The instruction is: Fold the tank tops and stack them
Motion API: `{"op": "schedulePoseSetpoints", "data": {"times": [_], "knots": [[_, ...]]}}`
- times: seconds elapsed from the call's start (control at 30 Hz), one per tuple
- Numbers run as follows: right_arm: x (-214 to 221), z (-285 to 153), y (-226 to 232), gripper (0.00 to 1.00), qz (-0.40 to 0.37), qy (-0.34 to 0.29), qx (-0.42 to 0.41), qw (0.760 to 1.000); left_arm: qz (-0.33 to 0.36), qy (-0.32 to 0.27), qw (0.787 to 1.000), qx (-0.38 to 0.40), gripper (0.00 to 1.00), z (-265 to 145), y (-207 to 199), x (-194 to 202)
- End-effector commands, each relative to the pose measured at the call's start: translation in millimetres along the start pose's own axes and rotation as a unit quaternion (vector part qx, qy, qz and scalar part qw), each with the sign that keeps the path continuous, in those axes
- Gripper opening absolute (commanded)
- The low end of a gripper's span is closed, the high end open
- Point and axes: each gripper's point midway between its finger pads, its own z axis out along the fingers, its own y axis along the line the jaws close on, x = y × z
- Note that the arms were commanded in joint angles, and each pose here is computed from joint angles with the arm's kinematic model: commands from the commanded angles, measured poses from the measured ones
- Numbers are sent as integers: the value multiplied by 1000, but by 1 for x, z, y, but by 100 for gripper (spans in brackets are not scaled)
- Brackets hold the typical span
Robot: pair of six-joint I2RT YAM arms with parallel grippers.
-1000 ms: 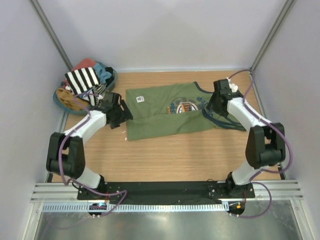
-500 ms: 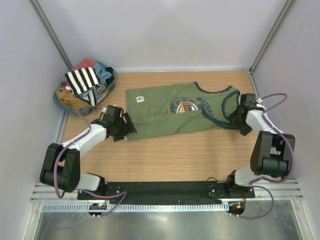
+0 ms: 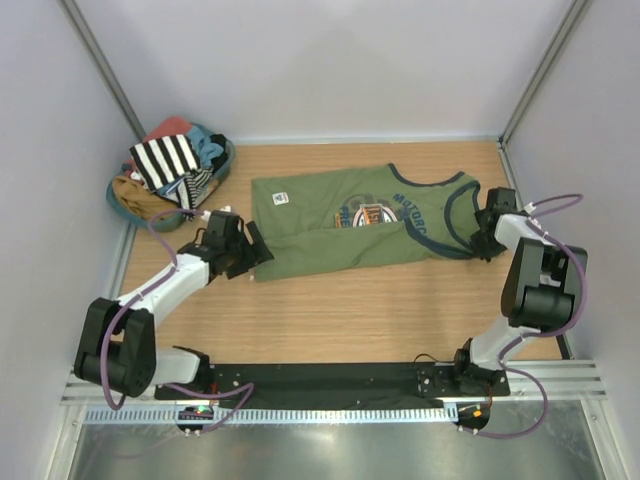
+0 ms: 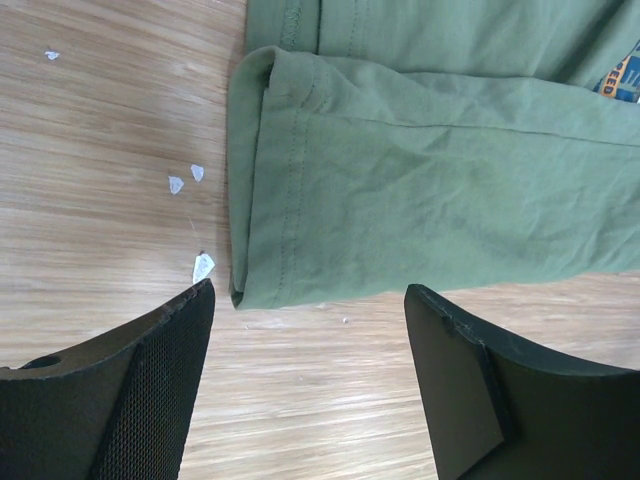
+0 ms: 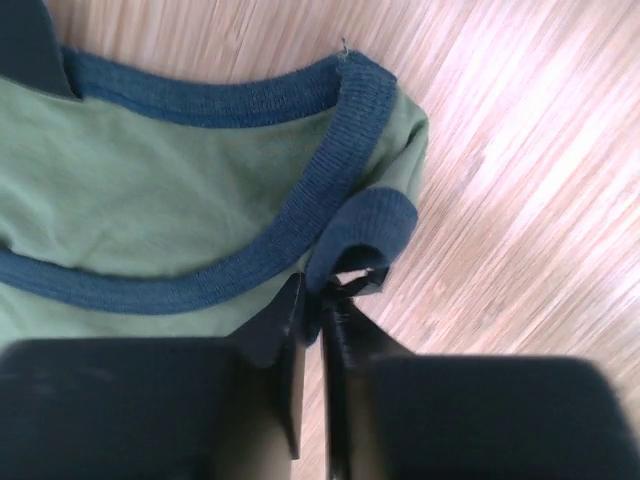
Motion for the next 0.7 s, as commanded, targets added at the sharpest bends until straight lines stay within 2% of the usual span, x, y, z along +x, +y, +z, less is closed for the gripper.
{"op": "schedulePoseSetpoints", "data": {"times": [0.0,0.2,0.33,0.47,0.53,0.57,0.63,0.67], "knots": [[-36,-14,2,7,35,-61,15,997,13,-28,999,18,78,-5,-7,-11],[-73,-42,9,7,38,-107,23,993,12,-21,1000,11,78,-1,-5,-9],[-89,-39,33,7,38,-99,19,994,11,-14,1000,3,78,5,-2,-7],[-93,-16,48,10,38,-85,35,995,11,-11,1000,-1,78,6,-1,-6],[-100,-12,59,19,41,-85,30,995,11,-10,1000,-5,78,7,0,-6],[-99,-8,63,34,37,-80,26,996,10,-9,1000,-6,78,8,0,-7],[-98,1,69,50,33,-72,28,996,9,-12,1000,-9,78,8,-1,-10],[-96,2,67,62,30,-68,33,997,8,-13,1000,-9,78,8,-2,-11]]}}
